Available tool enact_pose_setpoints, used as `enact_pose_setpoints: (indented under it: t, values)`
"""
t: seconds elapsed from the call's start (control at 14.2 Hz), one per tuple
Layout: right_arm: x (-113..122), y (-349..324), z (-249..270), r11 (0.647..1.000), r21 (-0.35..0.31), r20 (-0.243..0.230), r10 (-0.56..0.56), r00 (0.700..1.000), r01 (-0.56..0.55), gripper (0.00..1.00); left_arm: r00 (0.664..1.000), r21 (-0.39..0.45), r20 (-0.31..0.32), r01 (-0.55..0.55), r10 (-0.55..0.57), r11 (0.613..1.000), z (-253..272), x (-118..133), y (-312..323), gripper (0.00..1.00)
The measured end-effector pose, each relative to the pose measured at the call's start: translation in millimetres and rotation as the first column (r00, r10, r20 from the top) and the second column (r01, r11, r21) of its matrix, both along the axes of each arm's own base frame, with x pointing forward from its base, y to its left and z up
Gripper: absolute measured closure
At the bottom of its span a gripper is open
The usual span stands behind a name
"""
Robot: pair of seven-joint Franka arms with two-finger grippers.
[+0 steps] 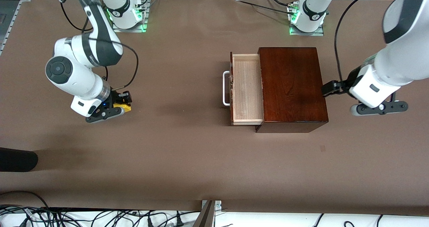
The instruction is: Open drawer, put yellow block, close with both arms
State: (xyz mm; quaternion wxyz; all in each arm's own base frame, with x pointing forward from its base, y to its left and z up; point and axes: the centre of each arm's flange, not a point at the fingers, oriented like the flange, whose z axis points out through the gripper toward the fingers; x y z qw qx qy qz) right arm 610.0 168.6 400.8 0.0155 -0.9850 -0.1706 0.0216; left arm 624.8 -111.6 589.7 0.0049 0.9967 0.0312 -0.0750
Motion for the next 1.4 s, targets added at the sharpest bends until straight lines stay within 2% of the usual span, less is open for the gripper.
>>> enact_pose_setpoints:
  t: [0.21, 0.42, 0.56, 0.7, 0.84, 0.98, 1.19, 1.4]
  values:
    - [-12, 74, 45, 0.992, 0.006, -0.004, 0.127, 0.992, -0.127, 0.44, 0.998, 0.003, -0.018, 0.058, -0.058, 0.998, 47, -33, 22, 0.00]
    - [-40, 161, 64, 0.949, 0.018, 0.033, 0.313, 0.949, -0.314, 0.44, 0.998, 0.008, -0.033, 0.055, -0.054, 0.998, 57, -45, 34, 0.00]
    - [-60, 215, 69, 0.890, 0.023, 0.059, 0.454, 0.889, -0.456, 0.44, 0.998, 0.011, -0.060, 0.035, -0.035, 0.999, 42, -41, 45, 0.00]
    - [-76, 268, 73, 0.811, 0.026, 0.093, 0.580, 0.809, -0.584, 0.44, 0.997, 0.012, -0.078, 0.018, -0.017, 1.000, 25, -36, 56, 0.00]
    - [-94, 319, 68, 0.726, 0.017, 0.115, 0.682, 0.722, -0.688, 0.44, 1.000, 0.013, -0.017, -0.009, 0.009, 1.000, 2, -29, 68, 0.00]
    - [-116, 365, 57, 0.664, 0.009, 0.120, 0.742, 0.660, -0.748, 0.44, 0.998, -0.010, 0.045, -0.042, 0.043, 0.999, -23, -36, 89, 0.00]
    - [-158, 420, 36, 0.577, -0.028, 0.115, 0.813, 0.571, -0.816, 0.44, 0.998, -0.017, 0.054, -0.025, 0.026, 1.000, -27, -60, 98, 0.00]
    - [-197, 460, 20, 0.501, -0.076, 0.111, 0.863, 0.492, -0.862, 0.44, 0.998, -0.012, 0.060, 0.005, -0.004, 1.000, -15, -72, 89, 0.00]
